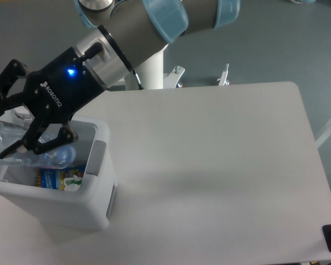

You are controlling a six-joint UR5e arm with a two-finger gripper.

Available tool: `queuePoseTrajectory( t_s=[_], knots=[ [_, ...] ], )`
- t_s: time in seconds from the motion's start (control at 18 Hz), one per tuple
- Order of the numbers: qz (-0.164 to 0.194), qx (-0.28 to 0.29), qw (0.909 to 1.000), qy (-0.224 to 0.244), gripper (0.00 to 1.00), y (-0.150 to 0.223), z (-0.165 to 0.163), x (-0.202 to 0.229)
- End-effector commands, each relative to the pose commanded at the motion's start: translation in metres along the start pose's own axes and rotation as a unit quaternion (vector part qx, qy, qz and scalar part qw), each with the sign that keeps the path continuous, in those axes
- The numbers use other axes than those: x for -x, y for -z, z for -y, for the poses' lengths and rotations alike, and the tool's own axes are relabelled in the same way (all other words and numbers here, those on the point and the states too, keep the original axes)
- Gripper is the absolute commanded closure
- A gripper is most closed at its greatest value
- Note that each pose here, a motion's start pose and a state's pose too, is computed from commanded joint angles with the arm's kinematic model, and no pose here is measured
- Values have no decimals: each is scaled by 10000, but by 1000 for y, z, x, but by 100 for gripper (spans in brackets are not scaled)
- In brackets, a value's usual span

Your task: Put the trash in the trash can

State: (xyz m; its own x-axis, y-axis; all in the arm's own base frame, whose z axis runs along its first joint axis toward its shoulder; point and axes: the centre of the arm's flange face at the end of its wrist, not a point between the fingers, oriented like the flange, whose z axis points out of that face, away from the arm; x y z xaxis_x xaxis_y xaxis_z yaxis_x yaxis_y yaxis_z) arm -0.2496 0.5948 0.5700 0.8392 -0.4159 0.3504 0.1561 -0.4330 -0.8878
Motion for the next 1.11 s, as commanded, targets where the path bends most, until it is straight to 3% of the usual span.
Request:
queuePoseTrajectory(
  t_s=[0.28, 0.56, 0.72, 0.89, 1.11],
  knots=[
    [355, -109, 9990, 264, 0, 41, -13, 36],
    [1312, -442, 9877, 731, 0, 159, -39, 109],
    [1768, -498, 9774, 1042, 0, 213, -82, 149],
    [2461, 11, 9651, 896, 0, 240, -116, 176],
    [3347, 1008, 9323, 932, 0, 251, -145, 193]
  ],
)
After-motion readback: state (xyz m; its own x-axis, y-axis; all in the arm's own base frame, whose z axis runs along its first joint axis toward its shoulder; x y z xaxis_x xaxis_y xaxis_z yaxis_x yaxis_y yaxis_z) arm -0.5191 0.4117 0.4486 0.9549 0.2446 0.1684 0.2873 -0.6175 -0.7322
